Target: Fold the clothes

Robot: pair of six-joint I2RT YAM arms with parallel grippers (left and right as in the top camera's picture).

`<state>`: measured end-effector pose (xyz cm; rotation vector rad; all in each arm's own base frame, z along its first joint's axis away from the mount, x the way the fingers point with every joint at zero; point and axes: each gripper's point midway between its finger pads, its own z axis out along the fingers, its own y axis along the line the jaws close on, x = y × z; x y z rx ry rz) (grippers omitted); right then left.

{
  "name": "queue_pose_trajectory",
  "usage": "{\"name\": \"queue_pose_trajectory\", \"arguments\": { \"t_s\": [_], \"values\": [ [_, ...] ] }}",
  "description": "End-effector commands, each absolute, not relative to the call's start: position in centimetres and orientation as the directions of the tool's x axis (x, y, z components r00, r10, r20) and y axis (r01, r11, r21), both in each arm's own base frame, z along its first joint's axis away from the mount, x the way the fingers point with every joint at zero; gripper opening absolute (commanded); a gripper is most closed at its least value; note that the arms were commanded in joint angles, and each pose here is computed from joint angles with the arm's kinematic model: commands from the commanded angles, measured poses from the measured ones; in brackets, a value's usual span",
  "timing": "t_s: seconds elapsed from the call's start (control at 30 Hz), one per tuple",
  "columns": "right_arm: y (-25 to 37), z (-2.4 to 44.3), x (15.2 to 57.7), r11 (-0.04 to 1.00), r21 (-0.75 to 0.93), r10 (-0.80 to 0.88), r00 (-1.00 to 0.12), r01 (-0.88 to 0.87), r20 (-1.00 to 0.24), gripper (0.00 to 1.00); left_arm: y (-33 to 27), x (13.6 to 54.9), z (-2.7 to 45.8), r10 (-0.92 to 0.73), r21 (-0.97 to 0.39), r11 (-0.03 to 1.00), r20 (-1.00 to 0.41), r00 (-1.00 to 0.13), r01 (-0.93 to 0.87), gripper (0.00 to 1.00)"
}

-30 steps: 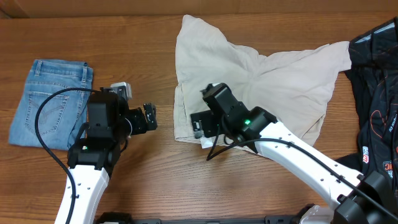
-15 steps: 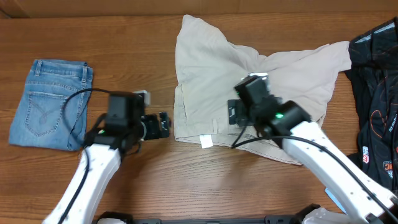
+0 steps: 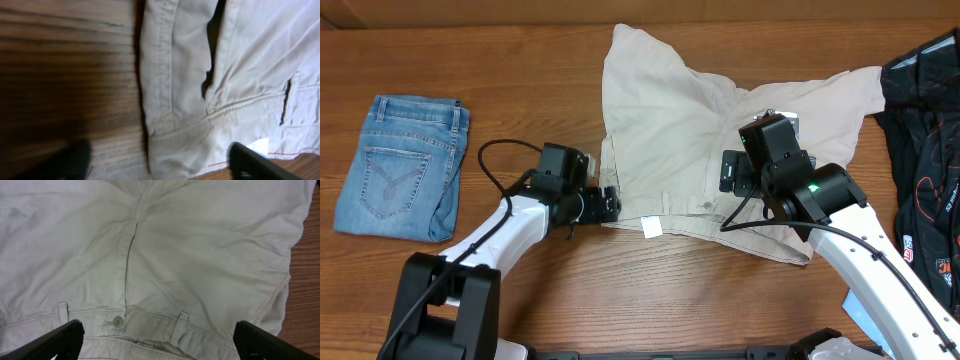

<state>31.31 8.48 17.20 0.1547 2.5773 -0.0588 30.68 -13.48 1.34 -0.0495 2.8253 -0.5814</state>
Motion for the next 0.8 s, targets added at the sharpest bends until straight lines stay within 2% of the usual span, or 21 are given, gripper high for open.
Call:
{"name": "queue_pose_trajectory", "arguments": {
  "t_s": [0.0,0.13,0.23,0.33,0.43,0.63,0.77],
  "values": [
    [8.3,18.3,31.5,0.992,-0.004,0.106,-0.824,0.13,-0.557,1.0,-14.7,28.9,-1.0,-0.076,-0.446,0.895,-0.136,-0.988,-0.007,0.76],
    [8.3,18.3,31.5,0.991,-0.004,0.106,-0.824,0.13,-0.557,1.0,-14.6,28.8,-1.2,-0.076,-0.444,0.896,-0.129,-0.989,-0.011,0.46],
    [8.3,18.3,31.5,0.991,-0.004,0.106,-0.823,0.13,-0.558,1.0,-14.6,28.8,-1.2,-0.076,-0.444,0.896,-0.128,-0.989,-0.011,0.29],
    [8.3,18.3,31.5,0.992,-0.004,0.106,-0.823,0.13,-0.558,1.0,-14.7,28.7,-1.1,-0.074,-0.45,0.893,-0.126,-0.989,-0.01,0.25],
    [8.3,18.3,31.5,0.991,-0.004,0.106,-0.823,0.13,-0.558,1.0,-14.7,28.7,-1.1,-0.074,-0.45,0.893,-0.126,-0.989,-0.01,0.04],
    [8.2,18.3,31.5,0.991,-0.006,0.105,-0.825,0.13,-0.555,1.0,-13.3,30.6,-0.2,-0.116,-0.419,0.907,-0.169,-0.979,-0.036,0.04],
    [8.2,18.2,31.4,0.991,-0.009,0.104,-0.827,0.13,-0.552,1.0,-7.1,35.0,3.3,-0.232,-0.264,0.952,-0.283,-0.931,-0.156,0.04]
  ]
}}
